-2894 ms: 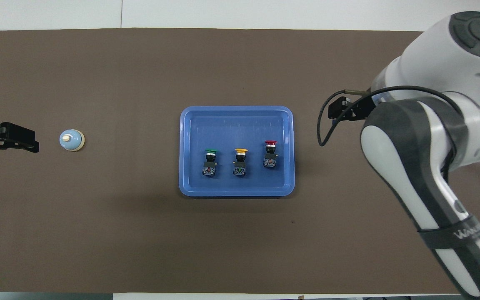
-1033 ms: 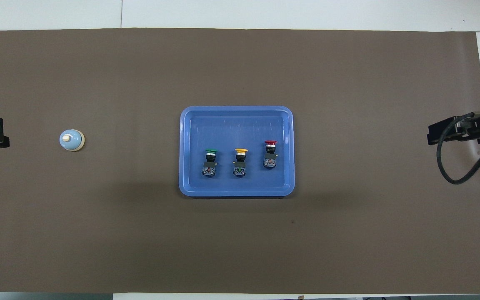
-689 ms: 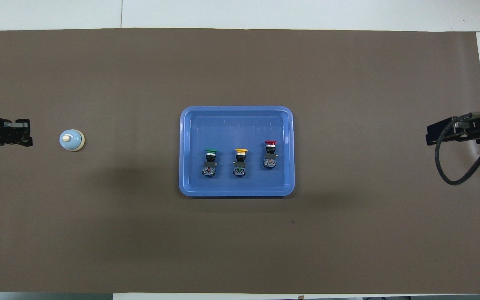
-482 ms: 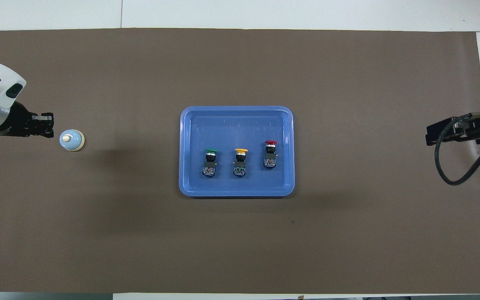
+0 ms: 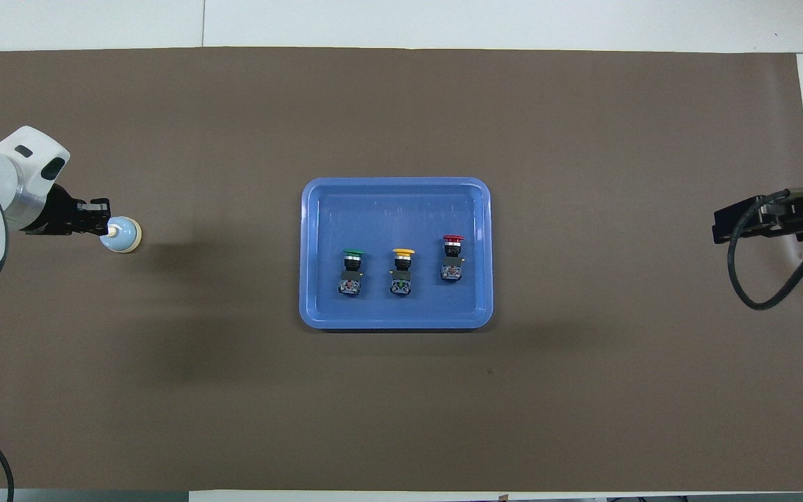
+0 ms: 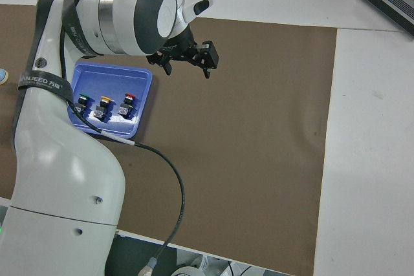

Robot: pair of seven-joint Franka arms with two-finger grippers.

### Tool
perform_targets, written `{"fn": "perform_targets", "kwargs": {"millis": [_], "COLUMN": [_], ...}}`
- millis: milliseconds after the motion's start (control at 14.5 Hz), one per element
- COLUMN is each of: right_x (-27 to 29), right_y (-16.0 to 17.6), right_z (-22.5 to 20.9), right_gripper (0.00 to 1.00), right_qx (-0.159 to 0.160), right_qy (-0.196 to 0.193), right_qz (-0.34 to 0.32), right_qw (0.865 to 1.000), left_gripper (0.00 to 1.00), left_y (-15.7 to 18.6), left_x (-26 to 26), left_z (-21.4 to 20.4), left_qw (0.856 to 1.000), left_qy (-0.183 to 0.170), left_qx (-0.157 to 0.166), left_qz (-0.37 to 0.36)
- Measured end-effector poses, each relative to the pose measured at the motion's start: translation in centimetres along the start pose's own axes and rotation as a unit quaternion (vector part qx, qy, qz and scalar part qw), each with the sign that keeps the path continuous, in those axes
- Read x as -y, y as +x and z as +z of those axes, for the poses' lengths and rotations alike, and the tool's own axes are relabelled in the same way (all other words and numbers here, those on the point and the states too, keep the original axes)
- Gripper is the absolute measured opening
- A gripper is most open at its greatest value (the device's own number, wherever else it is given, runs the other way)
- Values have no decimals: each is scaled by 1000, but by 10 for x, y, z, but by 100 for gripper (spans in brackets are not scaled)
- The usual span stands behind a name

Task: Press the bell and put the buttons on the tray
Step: 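Move the left gripper over the bell and press down on it, then lift the left gripper off the bell and draw it back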

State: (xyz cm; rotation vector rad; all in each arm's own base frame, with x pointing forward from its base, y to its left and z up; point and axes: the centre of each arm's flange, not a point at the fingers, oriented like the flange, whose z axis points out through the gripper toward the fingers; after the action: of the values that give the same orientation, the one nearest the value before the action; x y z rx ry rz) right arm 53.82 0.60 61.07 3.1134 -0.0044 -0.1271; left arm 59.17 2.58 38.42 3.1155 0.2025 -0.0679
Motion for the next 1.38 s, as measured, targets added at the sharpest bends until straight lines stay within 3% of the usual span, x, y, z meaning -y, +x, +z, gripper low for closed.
{"fn": "perform_targets", "kwargs": {"millis": [1378], "right_x": [-1], "right_y": [0], "right_z": [0], "right_gripper": [100], "right_qx": [0], "right_qy": [0], "right_qz": [1], "right_qw": [1000], "left_gripper": [1], "left_y": [12], "left_x": [16], "left_z": [44], "left_qw": [1000], "left_qy": [-2], "left_qx": [11], "left_qz": [-14]}}
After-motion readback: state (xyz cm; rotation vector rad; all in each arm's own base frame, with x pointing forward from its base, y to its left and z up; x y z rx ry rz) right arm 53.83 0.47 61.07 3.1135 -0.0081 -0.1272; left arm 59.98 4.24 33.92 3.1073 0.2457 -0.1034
